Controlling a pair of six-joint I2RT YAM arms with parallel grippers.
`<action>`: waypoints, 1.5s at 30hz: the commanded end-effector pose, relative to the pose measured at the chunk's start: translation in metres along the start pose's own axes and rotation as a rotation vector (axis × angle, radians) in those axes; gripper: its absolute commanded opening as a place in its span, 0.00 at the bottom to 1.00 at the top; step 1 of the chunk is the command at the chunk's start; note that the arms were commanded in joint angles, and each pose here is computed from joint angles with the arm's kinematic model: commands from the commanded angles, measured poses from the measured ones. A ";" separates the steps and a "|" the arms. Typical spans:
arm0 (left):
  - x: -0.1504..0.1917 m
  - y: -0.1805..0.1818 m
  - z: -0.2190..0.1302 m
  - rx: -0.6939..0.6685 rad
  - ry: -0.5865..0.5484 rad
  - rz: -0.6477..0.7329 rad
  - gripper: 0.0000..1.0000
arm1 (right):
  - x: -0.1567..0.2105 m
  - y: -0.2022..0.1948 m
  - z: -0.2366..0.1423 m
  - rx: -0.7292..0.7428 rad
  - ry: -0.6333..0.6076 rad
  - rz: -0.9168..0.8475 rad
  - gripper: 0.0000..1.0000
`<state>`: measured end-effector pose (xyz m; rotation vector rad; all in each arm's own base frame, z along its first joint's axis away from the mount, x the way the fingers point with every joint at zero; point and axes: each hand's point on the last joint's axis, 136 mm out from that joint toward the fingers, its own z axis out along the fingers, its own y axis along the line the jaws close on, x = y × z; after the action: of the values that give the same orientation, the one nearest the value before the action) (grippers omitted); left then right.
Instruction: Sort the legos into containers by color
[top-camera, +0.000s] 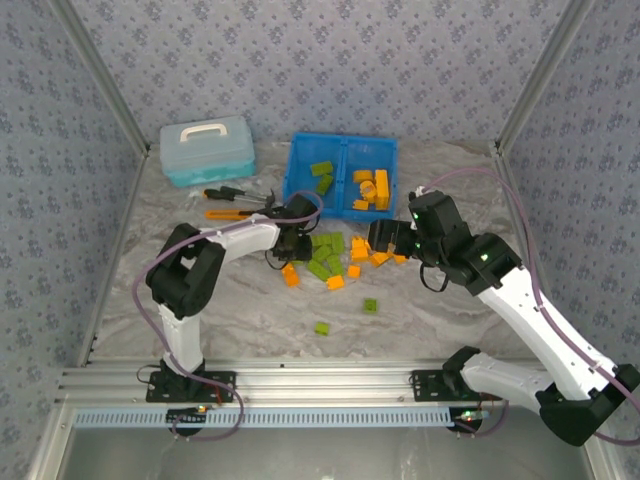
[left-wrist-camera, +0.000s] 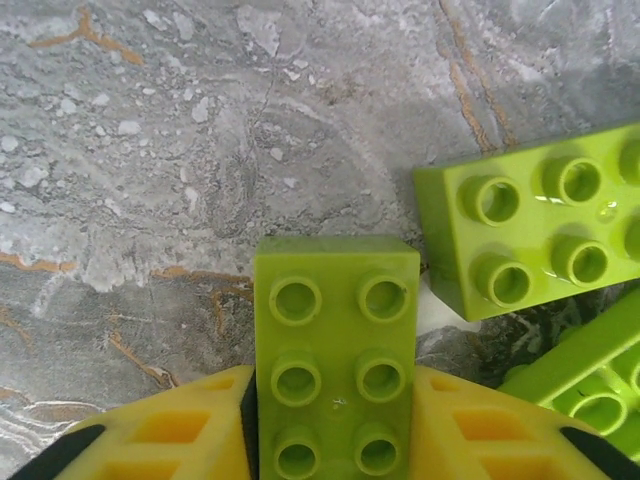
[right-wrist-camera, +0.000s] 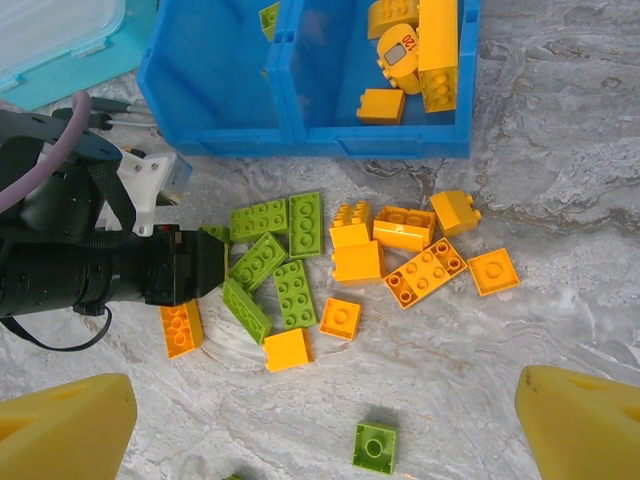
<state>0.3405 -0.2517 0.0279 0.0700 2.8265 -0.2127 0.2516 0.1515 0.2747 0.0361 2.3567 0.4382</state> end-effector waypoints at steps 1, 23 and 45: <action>-0.013 -0.007 -0.017 0.013 -0.032 -0.002 0.34 | 0.005 -0.002 -0.005 -0.001 0.006 0.013 1.00; -0.216 -0.034 -0.117 -0.051 -0.402 0.061 0.34 | 0.007 -0.003 -0.018 -0.002 -0.009 0.036 1.00; -0.252 -0.055 -0.163 0.071 -0.512 0.005 0.59 | 0.026 -0.005 -0.012 0.009 0.034 0.015 1.00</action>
<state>0.5409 -0.2893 0.1611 0.0588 2.4696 -0.1521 0.2258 0.1465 0.2673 0.0600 2.3880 0.4506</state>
